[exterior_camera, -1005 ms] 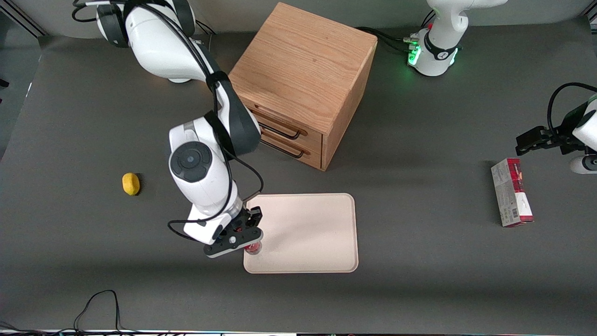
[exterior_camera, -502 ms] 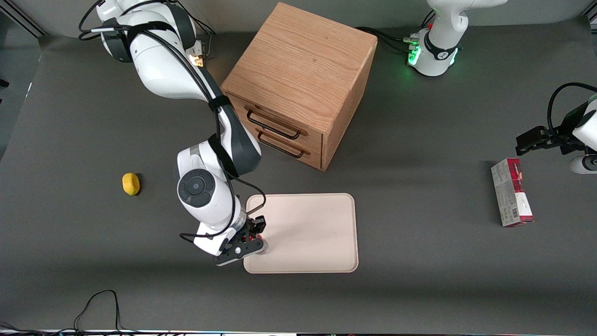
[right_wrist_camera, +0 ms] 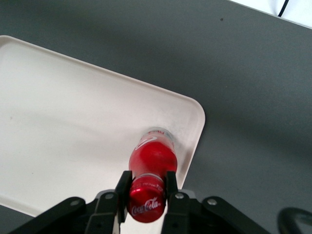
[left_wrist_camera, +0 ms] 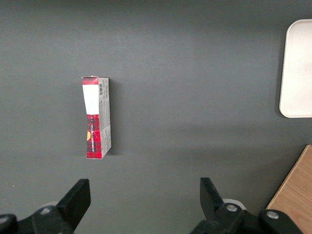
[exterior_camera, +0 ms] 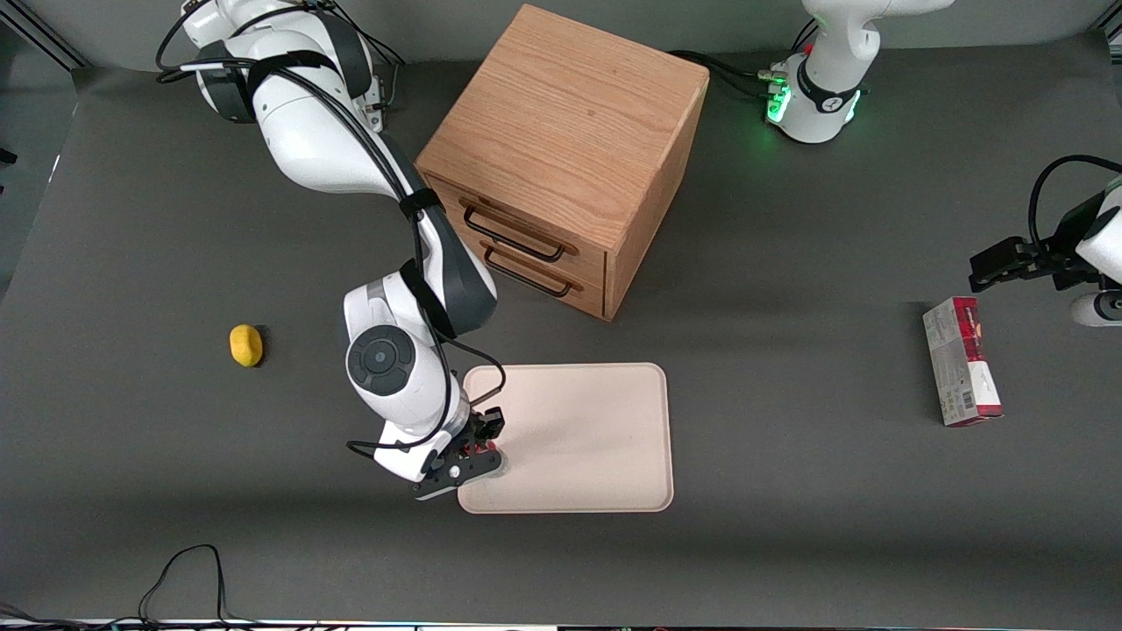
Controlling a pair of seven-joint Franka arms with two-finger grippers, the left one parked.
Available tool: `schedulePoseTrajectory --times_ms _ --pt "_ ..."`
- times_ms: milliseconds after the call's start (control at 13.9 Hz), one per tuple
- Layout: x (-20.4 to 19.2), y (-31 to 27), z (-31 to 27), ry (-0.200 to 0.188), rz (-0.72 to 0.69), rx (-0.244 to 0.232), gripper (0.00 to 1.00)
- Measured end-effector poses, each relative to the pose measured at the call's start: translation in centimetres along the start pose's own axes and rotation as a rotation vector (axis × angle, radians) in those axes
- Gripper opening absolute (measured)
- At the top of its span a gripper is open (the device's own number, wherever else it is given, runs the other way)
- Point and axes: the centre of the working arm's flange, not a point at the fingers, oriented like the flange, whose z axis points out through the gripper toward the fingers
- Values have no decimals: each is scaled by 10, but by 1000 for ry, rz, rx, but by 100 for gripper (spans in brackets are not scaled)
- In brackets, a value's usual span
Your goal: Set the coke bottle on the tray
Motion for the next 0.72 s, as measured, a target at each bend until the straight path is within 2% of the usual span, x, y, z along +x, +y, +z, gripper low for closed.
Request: schedulePoseTrajectory --times_ms 287,431,502,718 --pt "1 0 -2 4 -1 -1 75" --pt "3 -1 -12 21 -9 -11 96" --pt "4 -2 -26 26 -15 -18 100" --pt "-5 -2 -100 -20 -29 -39 100"
